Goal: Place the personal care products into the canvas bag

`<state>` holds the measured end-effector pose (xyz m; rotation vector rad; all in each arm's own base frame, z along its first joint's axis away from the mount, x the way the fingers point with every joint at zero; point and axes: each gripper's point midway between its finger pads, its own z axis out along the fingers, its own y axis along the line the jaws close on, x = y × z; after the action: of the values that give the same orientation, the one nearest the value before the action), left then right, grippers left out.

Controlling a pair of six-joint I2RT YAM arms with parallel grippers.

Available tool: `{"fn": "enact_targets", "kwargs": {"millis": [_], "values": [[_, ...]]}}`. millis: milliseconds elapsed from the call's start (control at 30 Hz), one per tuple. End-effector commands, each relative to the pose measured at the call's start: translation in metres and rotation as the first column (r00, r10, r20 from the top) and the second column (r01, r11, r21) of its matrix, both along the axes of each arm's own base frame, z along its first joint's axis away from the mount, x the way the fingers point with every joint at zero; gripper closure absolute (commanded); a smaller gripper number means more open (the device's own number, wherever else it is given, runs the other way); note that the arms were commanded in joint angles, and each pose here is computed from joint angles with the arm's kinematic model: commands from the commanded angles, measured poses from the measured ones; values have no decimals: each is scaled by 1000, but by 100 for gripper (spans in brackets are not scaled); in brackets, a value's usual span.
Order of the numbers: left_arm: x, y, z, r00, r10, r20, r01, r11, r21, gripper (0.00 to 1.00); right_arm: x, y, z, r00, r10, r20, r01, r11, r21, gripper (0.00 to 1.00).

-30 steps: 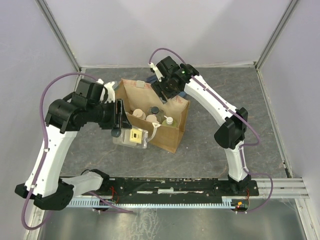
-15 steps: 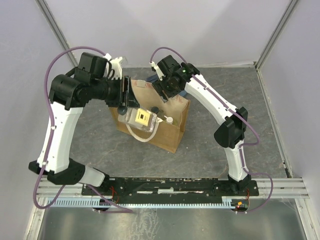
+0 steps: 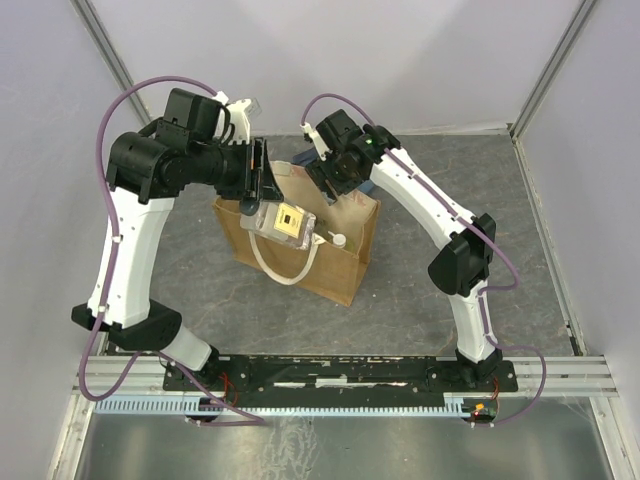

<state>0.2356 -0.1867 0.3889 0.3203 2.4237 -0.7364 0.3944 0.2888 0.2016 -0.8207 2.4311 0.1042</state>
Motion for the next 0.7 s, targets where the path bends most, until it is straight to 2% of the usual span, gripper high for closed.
{"fn": "enact_targets", "kwargs": {"millis": [0, 167, 367, 667], "values": [[13, 2, 27, 987, 9, 161, -7, 1000, -18, 97, 5, -4, 9, 1000, 7, 27, -7, 1000, -1, 19], [26, -5, 45, 975, 34, 219, -19, 998, -66, 97, 7, -6, 7, 1000, 12, 24, -11, 1000, -7, 19], [24, -8, 60, 968, 44, 246, -15, 993, -117, 97, 9, -6, 6, 1000, 13, 17, -13, 1000, 8, 19], [42, -7, 76, 939, 102, 328, -57, 988, -145, 97, 12, -6, 3, 1000, 10, 7, -10, 1000, 25, 19]]}}
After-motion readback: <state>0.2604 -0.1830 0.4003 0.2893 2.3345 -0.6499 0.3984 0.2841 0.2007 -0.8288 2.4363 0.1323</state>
